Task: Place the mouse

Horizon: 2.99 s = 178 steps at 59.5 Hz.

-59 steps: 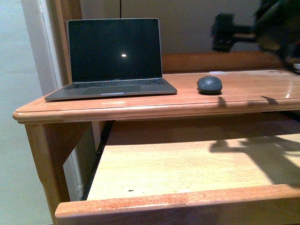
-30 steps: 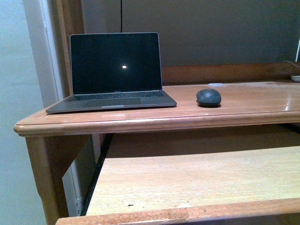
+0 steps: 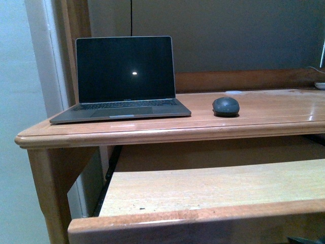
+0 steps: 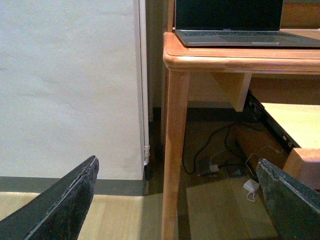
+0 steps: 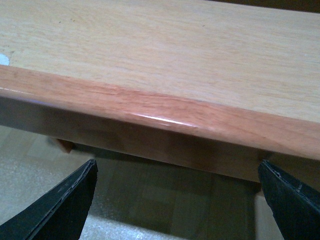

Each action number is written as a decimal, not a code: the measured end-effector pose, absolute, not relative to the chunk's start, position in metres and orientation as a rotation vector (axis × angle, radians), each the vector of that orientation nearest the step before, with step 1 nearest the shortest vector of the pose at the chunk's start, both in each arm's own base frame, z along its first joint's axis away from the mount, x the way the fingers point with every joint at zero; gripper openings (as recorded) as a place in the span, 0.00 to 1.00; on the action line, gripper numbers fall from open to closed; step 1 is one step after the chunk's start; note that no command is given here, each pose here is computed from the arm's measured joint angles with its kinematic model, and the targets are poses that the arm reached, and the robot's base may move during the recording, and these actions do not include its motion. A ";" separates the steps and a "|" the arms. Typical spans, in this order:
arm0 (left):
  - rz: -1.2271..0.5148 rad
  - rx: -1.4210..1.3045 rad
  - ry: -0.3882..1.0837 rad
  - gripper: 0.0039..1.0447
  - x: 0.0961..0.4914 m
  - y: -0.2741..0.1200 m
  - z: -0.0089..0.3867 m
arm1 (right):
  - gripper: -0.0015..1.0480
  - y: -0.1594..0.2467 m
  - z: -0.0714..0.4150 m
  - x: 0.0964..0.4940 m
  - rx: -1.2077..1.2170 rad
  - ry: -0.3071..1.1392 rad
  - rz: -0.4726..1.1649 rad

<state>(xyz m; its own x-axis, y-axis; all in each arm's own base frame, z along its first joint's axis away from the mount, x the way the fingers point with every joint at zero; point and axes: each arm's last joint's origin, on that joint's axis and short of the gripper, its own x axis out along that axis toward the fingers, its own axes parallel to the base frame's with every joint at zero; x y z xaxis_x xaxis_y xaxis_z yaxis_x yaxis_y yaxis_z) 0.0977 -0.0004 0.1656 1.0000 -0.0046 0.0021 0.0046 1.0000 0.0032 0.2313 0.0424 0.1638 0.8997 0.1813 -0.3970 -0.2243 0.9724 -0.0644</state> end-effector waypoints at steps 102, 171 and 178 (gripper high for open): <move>-0.004 0.003 -0.002 0.93 0.098 0.000 0.166 | 0.89 0.021 0.181 0.099 0.279 0.161 -0.276; -0.005 0.003 -0.002 0.93 0.098 0.000 0.166 | 0.93 0.000 0.168 0.097 0.006 -0.010 0.001; -0.005 0.003 -0.002 0.93 0.098 0.000 0.166 | 0.93 0.000 0.168 0.097 0.006 -0.010 0.001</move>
<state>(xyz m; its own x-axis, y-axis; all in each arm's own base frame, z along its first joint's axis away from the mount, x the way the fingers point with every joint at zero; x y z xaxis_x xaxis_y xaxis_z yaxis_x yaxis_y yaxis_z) 0.0976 -0.0004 0.1655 1.0000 -0.0046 0.0021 0.0046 1.0000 0.0029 0.0971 0.0003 0.1684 0.9999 0.0011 0.0105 -0.0012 1.0000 0.0056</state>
